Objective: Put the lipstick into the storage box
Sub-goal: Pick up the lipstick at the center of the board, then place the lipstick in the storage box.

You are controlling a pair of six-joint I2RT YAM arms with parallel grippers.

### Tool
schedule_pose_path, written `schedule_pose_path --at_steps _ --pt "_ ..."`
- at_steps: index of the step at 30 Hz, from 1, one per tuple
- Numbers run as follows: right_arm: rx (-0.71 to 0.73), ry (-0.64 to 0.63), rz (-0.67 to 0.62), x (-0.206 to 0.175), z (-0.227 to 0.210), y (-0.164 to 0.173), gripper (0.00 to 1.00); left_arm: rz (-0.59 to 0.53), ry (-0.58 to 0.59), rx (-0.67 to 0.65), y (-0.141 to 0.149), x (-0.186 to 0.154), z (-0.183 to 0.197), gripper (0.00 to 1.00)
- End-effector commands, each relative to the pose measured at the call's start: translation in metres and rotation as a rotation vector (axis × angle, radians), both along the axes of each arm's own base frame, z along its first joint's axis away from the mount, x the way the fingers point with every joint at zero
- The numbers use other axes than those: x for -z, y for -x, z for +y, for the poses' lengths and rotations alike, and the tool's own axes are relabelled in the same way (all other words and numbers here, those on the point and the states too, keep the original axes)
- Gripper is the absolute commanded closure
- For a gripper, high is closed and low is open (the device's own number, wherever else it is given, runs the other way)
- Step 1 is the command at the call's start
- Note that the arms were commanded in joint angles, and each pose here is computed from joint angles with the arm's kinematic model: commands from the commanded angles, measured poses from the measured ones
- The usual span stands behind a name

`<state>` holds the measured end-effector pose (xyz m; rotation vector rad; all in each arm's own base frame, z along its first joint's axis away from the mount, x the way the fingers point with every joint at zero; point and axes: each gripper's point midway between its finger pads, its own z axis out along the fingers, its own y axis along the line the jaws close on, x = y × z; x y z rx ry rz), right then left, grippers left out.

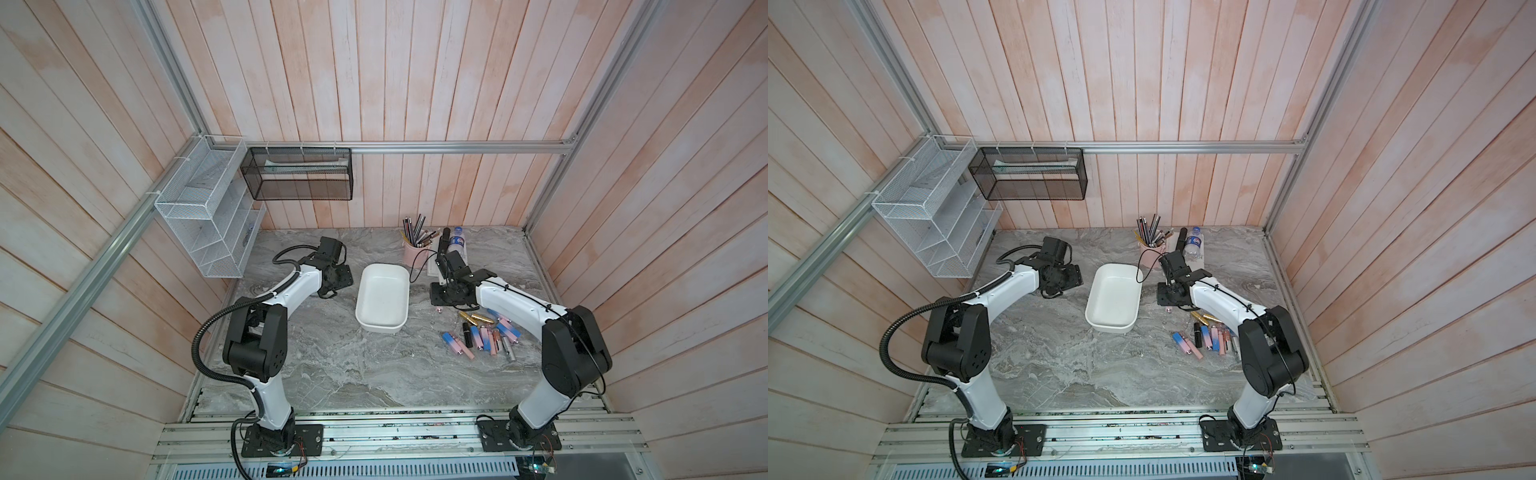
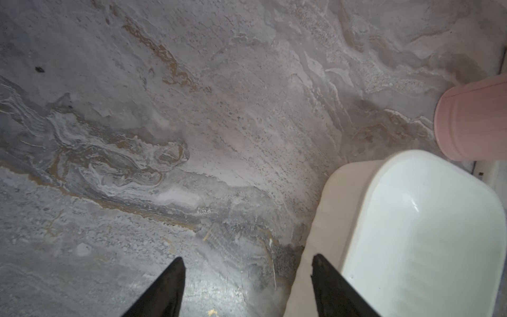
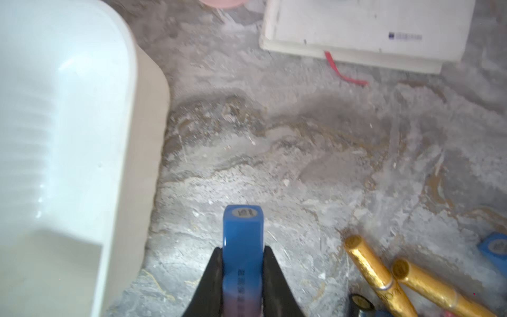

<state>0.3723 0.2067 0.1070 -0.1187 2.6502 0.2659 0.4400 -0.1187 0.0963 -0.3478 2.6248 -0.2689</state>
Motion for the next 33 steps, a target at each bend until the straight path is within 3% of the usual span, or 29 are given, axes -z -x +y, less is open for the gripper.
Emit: schedule_pose_path --at_steps 1,10,16,24,26,29,33 --pt "-0.029 0.015 0.004 -0.013 0.019 -0.007 0.93 -0.028 0.01 0.024 -0.013 -0.004 0.002 0.25" --pt "-0.142 -0.007 -0.031 -0.022 0.086 -0.03 0.92 -0.016 0.034 0.031 -0.008 0.006 0.007 0.25" --pt "-0.218 -0.012 -0.001 0.004 0.124 -0.032 0.91 -0.021 0.014 0.044 -0.003 0.005 0.017 0.25" --pt "-0.291 -0.024 0.077 0.052 0.145 -0.024 0.78 -0.031 0.008 0.023 0.013 -0.001 0.033 0.25" --pt "-0.303 -0.027 0.085 0.055 0.148 -0.023 0.68 -0.038 0.011 0.025 0.016 -0.003 0.033 0.25" --pt "-0.33 -0.035 0.06 0.043 0.152 -0.026 0.41 -0.045 0.022 0.022 0.02 -0.006 0.033 0.25" --pt "-0.372 -0.058 -0.028 0.007 0.156 -0.032 0.24 -0.072 0.046 0.03 0.022 -0.014 0.03 0.25"
